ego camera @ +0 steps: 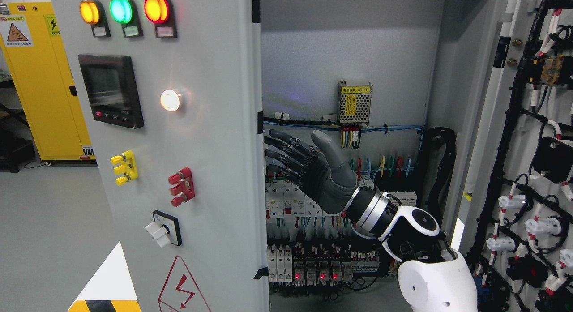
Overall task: Open door with both hands
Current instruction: 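Swing the indicator-light door open with the right hand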
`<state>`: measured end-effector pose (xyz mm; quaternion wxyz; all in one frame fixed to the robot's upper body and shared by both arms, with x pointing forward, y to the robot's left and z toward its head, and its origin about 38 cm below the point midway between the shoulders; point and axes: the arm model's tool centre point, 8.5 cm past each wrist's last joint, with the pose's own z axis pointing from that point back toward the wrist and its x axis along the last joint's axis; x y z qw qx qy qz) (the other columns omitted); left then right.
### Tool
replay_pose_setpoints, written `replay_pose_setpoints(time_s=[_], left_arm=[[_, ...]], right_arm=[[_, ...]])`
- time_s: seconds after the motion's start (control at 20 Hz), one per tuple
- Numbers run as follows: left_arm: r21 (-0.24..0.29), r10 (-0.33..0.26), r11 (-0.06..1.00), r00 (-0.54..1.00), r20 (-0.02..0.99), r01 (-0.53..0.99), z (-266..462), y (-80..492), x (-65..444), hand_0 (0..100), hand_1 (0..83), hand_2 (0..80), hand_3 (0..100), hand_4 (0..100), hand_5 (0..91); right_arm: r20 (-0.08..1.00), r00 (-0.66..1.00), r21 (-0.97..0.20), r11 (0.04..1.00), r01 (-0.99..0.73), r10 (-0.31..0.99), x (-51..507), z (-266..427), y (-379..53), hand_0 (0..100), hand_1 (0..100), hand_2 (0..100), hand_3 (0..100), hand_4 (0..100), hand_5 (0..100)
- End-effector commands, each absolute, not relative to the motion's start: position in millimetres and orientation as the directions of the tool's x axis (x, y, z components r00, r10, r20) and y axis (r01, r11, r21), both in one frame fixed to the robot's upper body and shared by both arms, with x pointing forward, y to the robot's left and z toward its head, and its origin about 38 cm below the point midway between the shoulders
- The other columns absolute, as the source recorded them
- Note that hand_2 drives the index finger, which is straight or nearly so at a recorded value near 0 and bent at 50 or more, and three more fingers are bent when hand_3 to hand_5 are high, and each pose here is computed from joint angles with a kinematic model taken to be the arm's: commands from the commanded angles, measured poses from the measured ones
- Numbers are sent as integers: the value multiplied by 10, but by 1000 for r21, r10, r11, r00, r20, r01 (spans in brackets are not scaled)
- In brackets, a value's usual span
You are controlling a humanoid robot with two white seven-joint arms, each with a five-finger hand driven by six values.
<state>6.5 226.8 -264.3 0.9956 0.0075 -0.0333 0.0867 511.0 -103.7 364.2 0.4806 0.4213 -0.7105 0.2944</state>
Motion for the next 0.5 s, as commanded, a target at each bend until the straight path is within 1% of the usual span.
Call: replay_pose_setpoints(time_s=[0.0,0.1,0.35,0.45], left_arm=[[-2,170,985,978,122,-171,-2640,2261,334,0,0,0,0,0,0],[-2,170,985,978,121,-171,-2640,2269,324,0,0,0,0,0,0],[-2,170,985,978,121,-171,-2640,2261,324,0,0,0,0,0,0],[-3,170,985,978,121,-171,-2640,2260,324,0,0,0,0,0,0]], right_arm=[[923,-206,-49,431,-901,-325,4969,3694,-907,232,29,0,0,0,0],[929,-199,-54,415,-908,-313,4930,3643,-838,231,29,0,0,0,0],[929,-192,-51,406,-913,-316,4836,3523,-821,231,29,0,0,0,0],[936,-188,-65,380,-923,-298,4769,3474,-715,231,29,0,0,0,0]])
